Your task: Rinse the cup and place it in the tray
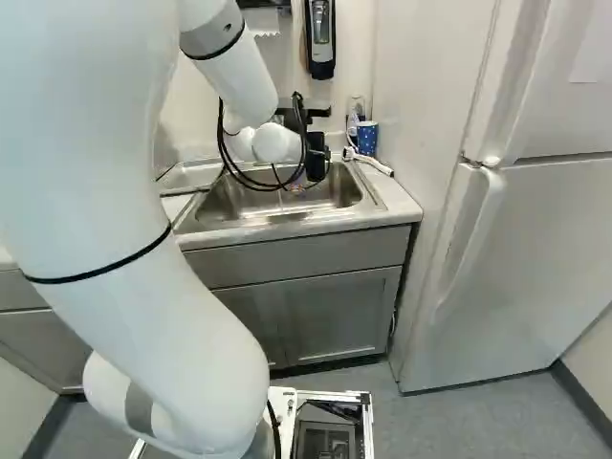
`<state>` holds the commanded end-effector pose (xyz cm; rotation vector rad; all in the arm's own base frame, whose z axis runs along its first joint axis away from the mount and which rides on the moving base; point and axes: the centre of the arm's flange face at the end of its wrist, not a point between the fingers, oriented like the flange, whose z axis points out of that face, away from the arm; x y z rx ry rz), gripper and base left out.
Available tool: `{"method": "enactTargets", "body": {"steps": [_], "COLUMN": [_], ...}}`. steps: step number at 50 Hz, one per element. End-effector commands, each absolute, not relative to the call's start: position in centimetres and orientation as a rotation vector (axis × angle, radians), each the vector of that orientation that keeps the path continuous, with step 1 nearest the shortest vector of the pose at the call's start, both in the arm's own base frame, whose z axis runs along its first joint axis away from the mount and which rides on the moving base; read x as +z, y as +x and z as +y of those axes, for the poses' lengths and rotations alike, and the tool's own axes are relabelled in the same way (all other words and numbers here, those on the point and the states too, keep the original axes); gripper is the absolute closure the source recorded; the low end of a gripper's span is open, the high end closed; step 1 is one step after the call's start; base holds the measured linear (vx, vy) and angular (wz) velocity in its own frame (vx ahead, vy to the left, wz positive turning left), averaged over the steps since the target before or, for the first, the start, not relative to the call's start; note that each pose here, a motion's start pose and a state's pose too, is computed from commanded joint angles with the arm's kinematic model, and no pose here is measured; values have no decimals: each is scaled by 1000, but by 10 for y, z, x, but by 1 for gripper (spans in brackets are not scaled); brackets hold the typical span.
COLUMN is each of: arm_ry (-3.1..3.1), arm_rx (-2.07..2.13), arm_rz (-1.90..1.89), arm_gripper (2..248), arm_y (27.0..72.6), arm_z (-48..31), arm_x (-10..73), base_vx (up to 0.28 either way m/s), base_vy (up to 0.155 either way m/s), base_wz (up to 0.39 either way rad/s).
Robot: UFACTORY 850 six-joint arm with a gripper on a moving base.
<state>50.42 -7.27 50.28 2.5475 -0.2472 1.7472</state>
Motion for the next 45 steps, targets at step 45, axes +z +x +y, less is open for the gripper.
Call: {"method": "enactTargets", "body": {"steps": [45], "arm_ry": [2609], "arm_rx": [1681], "arm_rz": [-226], "arm_gripper": [126], "arm_y": [496], "arm_z": [-61], "arm_x": [475], "base_vx": [0], "base_vy": [0], "base_wz": [0]}}
